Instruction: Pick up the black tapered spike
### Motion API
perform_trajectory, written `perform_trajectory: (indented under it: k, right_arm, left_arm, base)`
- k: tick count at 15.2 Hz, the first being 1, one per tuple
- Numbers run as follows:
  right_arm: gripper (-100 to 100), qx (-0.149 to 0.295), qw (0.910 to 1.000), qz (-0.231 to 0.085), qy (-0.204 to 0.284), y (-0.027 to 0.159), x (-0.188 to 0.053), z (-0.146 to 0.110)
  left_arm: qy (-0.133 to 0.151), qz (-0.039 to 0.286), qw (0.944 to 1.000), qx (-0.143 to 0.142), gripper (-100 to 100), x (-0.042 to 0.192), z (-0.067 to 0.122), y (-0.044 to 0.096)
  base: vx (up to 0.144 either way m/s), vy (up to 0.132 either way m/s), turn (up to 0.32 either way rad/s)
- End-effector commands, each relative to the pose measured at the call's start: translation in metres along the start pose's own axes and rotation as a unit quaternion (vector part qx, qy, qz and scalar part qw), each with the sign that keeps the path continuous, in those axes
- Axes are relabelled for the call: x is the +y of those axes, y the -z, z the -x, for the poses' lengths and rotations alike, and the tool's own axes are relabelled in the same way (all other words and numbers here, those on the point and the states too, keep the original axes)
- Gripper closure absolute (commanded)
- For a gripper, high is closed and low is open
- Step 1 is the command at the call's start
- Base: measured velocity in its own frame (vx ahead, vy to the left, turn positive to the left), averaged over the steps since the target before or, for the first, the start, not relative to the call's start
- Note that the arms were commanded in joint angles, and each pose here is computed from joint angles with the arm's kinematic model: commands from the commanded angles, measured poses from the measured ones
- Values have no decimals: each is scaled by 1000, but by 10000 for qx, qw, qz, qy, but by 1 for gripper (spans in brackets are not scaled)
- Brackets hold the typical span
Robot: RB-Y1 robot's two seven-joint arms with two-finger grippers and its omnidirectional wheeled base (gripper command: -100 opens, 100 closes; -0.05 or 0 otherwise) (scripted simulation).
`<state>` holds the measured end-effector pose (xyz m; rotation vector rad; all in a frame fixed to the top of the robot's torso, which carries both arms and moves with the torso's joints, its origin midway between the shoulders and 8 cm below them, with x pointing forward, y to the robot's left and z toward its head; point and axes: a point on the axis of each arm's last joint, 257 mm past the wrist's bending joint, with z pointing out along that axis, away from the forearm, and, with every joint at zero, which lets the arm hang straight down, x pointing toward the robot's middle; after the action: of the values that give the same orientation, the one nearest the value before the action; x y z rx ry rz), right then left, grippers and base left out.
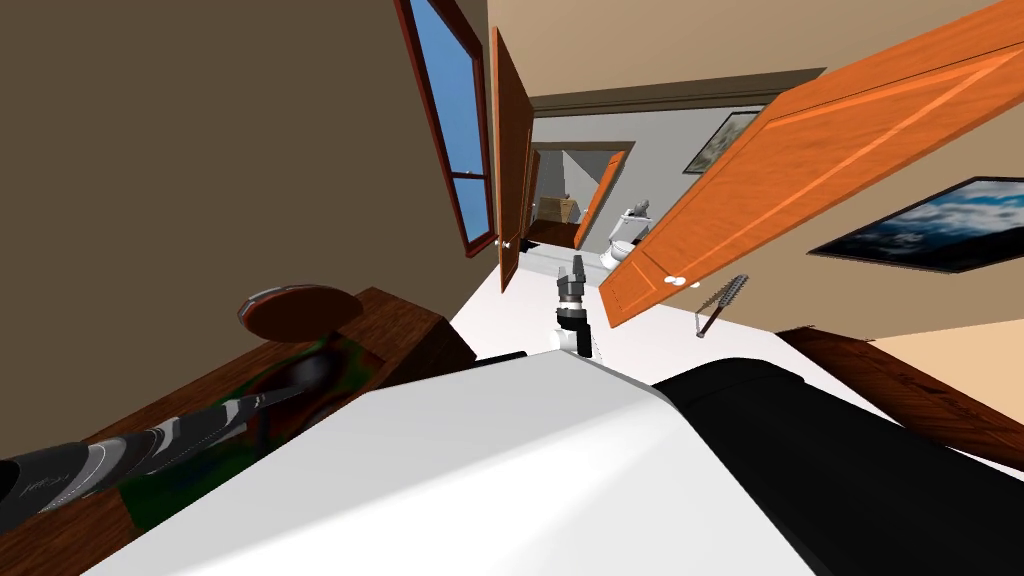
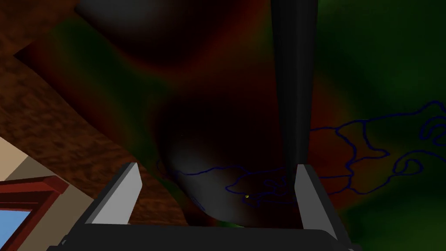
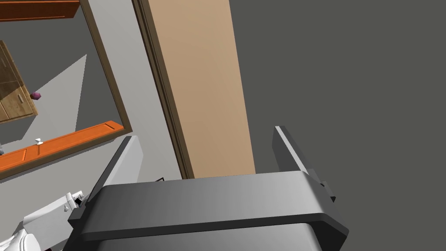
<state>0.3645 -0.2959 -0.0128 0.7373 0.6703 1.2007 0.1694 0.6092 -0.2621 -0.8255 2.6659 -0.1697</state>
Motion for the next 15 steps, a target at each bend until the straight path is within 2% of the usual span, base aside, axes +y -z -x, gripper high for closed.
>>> perform_trajectory:
  k: [1, 2, 4, 7, 8, 13, 15]
  right_arm:
    - [0, 0, 10000, 0, 0, 0, 0, 0]
    - [0, 0, 10000, 0, 0, 0, 0, 0]
    - [0, 0, 10000, 0, 0, 0, 0, 0]
    - [0, 0, 10000, 0, 0, 0, 0, 0]
    - [0, 0, 10000, 0, 0, 0, 0, 0]
    - [0, 0, 10000, 1, 0, 0, 0, 0]
    - [0, 0, 10000, 1, 0, 0, 0, 0]
  left_arm:
    - [207, 292, 9992, 171, -100, 24, -19, 10]
    - [328, 403, 9983, 273, -100, 35, -33, 12]
    - [328, 403, 9983, 273, -100, 35, -33, 12]
    - [610, 585, 9951, 512, -100, 54, -66, 16]
    - [515, 530, 9963, 433, -100, 48, -54, 14]
    - [668, 573, 9953, 410, -100, 66, -69, 0]
    - [658, 567, 9954, 415, -100, 64, -69, 1]
  base:
    - [61, -35, 20]
    - [54, -38, 35]
    - [28, -24, 17]
    - [18, -12, 12]
    - [11, -9, 16]
    - [2, -8, -79]
    - [1, -7, -50]
